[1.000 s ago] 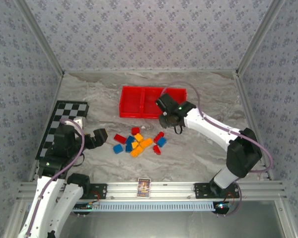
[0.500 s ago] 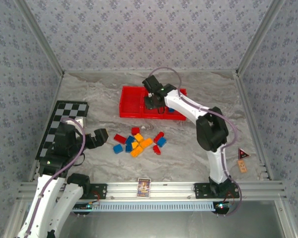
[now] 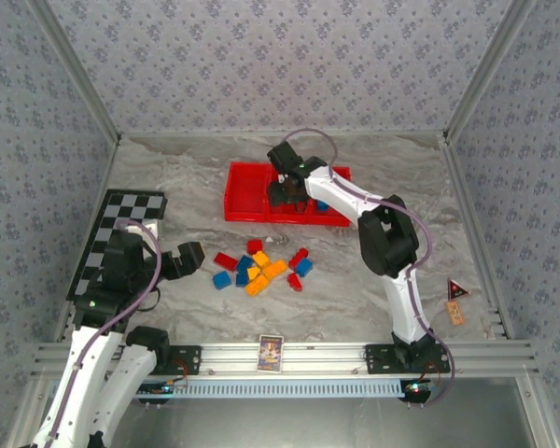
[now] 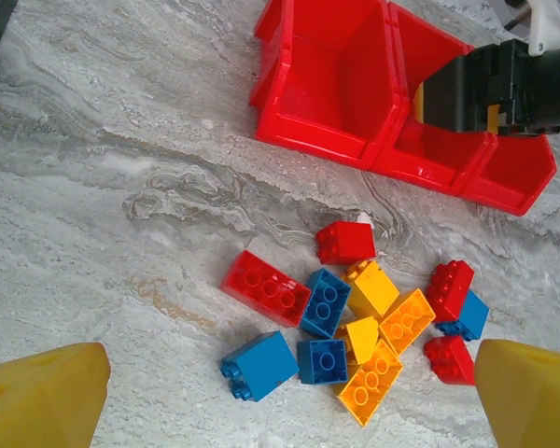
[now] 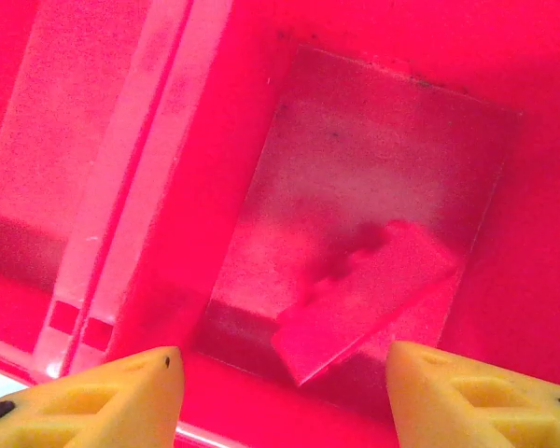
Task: Sort the legos into containers by color
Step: Place the lego in the container, then pick up the lego from the center of the table.
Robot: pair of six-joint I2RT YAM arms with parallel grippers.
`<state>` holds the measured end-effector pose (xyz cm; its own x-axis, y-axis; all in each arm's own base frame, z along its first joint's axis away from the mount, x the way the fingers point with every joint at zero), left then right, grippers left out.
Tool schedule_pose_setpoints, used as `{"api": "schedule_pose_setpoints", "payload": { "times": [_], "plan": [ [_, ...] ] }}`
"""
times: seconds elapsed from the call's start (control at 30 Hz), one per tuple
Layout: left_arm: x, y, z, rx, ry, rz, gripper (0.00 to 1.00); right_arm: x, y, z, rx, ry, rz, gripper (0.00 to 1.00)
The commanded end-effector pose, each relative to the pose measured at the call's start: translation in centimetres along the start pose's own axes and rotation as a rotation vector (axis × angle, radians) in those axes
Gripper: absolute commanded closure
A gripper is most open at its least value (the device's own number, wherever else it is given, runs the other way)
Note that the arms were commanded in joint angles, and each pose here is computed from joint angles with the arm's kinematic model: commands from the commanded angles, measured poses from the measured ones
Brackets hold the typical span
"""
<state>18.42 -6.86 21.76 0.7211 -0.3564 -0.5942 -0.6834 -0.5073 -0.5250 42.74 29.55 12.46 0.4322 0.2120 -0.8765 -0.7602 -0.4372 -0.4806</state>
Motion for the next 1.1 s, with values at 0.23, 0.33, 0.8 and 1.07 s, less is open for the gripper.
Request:
{"api": "schedule_pose_setpoints", "payload": {
  "times": [0.23,0.33,0.8,1.07],
  "plan": [
    [0.4,-0.1,-0.3,0.011,0.019,0.003,0.0,-9.1,2.8,-0.9,0.214,0.066,-0.058,0.29],
    [0.3,-0.2,-0.3,0.011,0.019,0.002,0.0,-10.2,5.1,-1.6,0.359,0.077,-0.056,0.29],
    [0.3,0.0,-0.7,0.015,0.046,0.013,0.0,-6.8,13.1,0.8,0.569,0.2,0.043,0.34],
    [0.2,0.0,-0.7,0.015,0.051,0.008,0.0,-4.1,13.6,1.4,0.533,0.225,0.118,0.42]
  ]
}}
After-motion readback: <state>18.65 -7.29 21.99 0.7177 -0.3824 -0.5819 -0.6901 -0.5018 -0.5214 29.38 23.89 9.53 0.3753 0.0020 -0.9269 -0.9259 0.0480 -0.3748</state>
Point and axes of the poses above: each hand's point on the last joint's axis, 136 mm out from that joint toward the fingers, its own x axis out along the fingers, its own z axis along the line the jaws close on, y = z × x, the point moved 3 cm from there along -x, back along the fingers, and after that the axes turned 14 degrees about -x, right-handed, at the moved point
